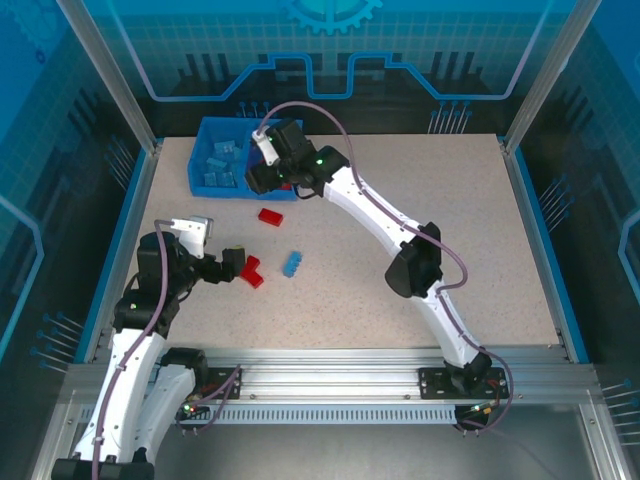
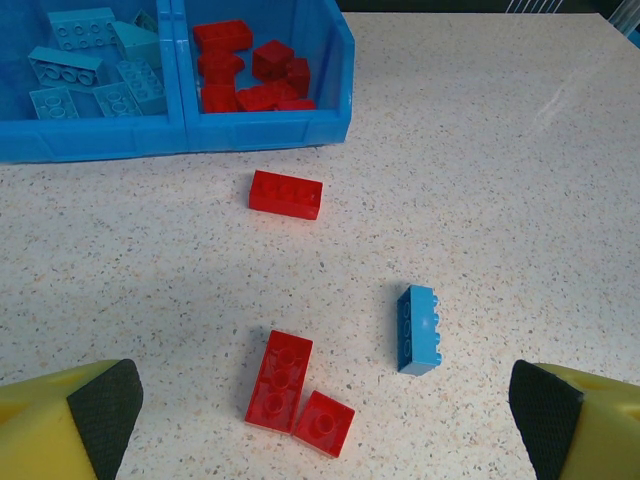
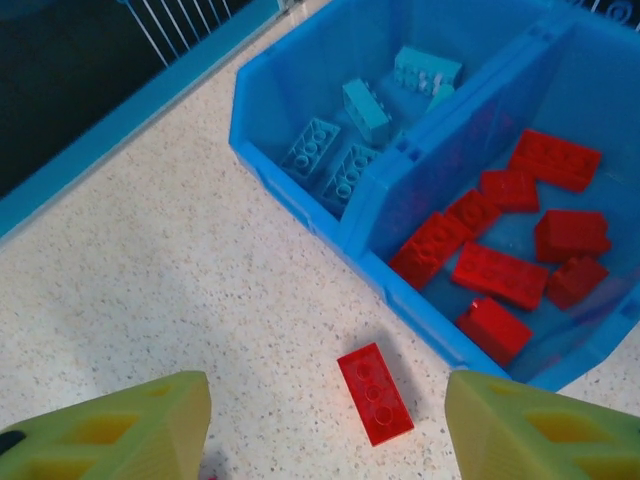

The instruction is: Sort the legos into containers by color

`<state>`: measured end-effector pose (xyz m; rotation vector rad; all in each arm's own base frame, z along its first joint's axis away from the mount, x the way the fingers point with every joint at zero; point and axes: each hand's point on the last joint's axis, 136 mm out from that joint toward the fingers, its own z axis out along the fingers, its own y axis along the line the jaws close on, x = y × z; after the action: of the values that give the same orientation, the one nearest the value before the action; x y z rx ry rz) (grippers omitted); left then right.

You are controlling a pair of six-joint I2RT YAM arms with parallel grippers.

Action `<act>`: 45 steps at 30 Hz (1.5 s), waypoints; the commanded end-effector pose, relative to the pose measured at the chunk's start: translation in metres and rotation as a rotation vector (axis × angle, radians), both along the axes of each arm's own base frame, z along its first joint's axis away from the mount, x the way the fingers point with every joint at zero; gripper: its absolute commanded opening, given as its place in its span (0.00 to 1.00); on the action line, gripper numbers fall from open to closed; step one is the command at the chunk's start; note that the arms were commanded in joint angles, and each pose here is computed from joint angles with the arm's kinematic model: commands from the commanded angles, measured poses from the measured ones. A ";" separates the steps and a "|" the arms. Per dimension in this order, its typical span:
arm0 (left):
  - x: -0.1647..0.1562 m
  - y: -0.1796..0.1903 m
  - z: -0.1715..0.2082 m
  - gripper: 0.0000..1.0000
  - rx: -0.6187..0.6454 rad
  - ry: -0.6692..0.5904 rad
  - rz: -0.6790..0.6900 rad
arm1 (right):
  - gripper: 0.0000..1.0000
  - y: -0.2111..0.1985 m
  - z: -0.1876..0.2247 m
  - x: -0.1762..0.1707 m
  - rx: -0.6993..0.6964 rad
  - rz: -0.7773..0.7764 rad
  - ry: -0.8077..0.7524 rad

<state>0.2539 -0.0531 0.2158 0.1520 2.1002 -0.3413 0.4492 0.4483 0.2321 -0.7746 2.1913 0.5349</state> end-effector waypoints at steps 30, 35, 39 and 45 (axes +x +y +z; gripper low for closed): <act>-0.001 -0.004 -0.006 0.99 0.004 0.029 -0.024 | 0.59 0.016 -0.200 0.024 -0.231 0.068 0.117; -0.001 -0.003 -0.006 0.99 0.006 0.028 -0.023 | 0.56 0.013 -0.205 0.017 -0.242 0.072 0.158; -0.001 -0.003 -0.006 0.99 0.008 0.026 -0.022 | 0.55 0.008 -0.214 0.005 -0.284 0.076 0.200; -0.001 -0.003 -0.005 0.99 0.006 0.027 -0.022 | 0.41 0.005 -0.212 0.002 -0.320 0.064 0.183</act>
<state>0.2548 -0.0531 0.2086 0.1478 2.1319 -0.3459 0.4666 0.4541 0.0247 -0.9700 2.4220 0.3234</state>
